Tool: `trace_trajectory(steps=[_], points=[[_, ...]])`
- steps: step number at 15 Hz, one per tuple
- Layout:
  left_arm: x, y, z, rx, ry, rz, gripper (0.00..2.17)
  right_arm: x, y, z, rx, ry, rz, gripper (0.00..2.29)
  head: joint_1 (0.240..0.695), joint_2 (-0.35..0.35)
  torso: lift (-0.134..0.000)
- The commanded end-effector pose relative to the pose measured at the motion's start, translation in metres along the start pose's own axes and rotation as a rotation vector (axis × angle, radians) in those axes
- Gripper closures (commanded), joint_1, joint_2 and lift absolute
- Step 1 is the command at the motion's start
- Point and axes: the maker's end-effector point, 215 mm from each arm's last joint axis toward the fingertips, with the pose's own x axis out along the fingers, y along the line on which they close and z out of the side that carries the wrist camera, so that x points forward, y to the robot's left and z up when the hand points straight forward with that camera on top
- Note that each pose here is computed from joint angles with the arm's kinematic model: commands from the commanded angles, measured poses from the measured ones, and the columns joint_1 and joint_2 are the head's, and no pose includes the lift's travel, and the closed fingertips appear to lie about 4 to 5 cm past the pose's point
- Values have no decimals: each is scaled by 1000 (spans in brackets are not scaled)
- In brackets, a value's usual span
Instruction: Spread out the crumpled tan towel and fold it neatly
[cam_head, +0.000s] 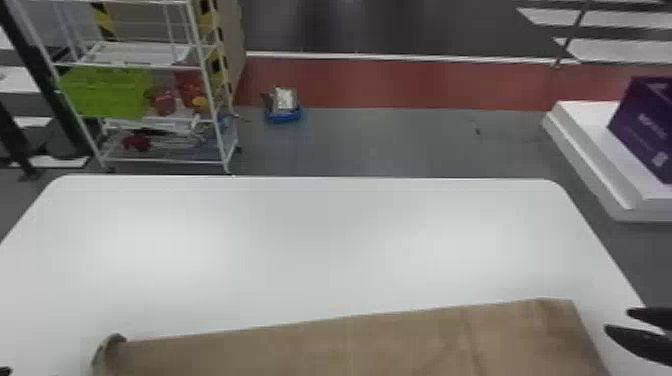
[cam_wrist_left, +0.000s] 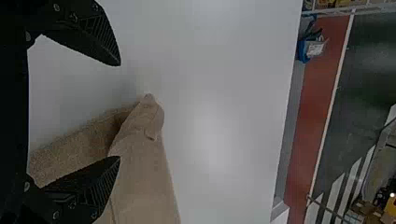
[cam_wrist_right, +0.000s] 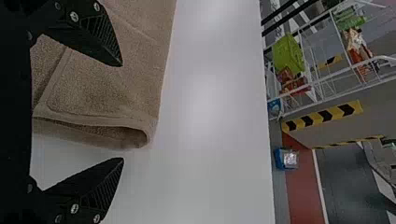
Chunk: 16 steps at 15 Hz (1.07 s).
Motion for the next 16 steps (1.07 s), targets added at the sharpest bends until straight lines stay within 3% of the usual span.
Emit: trace_trajectory(steps=[1, 6, 8, 9, 11, 13, 16], points=[[12, -21, 2, 1, 3, -32, 201, 3, 5, 1, -6, -1, 8, 178, 695, -87, -122], [49, -27, 1, 54, 52, 54, 205, 2, 8, -3, -6, 9, 7, 178, 695, -148, -122], [64, -21, 10, 111, 58, 131, 205, 1, 10, -6, -2, 11, 9, 178, 695, -155, -122], [68, -8, 14, 148, 61, 206, 205, 1, 12, -7, -3, 12, 11, 178, 695, -157, -122], [73, 0, 20, 175, 64, 253, 225, 1, 12, -8, -4, 14, 11, 178, 695, -147, -122], [74, 5, 19, 175, 78, 269, 613, 1, 12, -6, -8, 10, 11, 178, 695, -127, -122], [72, 11, 7, 172, 128, 296, 1582, 4, 14, -5, -17, 10, 17, 178, 695, -117, -122]])
